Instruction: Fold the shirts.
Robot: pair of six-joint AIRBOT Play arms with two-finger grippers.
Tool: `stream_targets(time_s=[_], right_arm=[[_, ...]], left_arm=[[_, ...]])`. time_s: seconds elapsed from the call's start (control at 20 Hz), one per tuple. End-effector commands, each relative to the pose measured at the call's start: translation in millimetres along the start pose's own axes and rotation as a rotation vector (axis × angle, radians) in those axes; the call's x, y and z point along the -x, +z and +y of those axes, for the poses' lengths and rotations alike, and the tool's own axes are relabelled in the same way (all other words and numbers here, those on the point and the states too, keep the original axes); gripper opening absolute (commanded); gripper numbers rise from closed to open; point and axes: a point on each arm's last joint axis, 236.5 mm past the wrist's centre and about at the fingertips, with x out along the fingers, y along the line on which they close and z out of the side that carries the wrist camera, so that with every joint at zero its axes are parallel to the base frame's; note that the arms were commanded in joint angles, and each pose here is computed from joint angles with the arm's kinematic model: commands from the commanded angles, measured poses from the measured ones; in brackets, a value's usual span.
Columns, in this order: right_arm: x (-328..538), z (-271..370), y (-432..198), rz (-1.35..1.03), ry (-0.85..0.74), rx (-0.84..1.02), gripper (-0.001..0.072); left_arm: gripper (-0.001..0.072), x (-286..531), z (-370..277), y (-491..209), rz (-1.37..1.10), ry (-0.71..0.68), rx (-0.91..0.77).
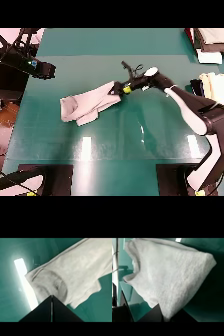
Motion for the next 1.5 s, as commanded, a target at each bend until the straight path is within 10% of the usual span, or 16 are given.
stream_targets(time_s=[0.0, 0.65, 1.45], right_arm=[[76, 0, 42, -0.144, -0.021, 0.026, 0.0011], [535, -152, 46, -0.977, -0.592, -0.213, 0.0011], [643, -43, 59, -1.150, -0.720, 0.017, 0.0011]], left_arm=[[0.0022, 0, -2, -1, 0.003, -0.008, 0.002], [0.0022, 4, -44, 9, -0.033, -0.189, 0.041], [0.0022, 6, -53, 6, -0.023, -0.227, 0.047]])
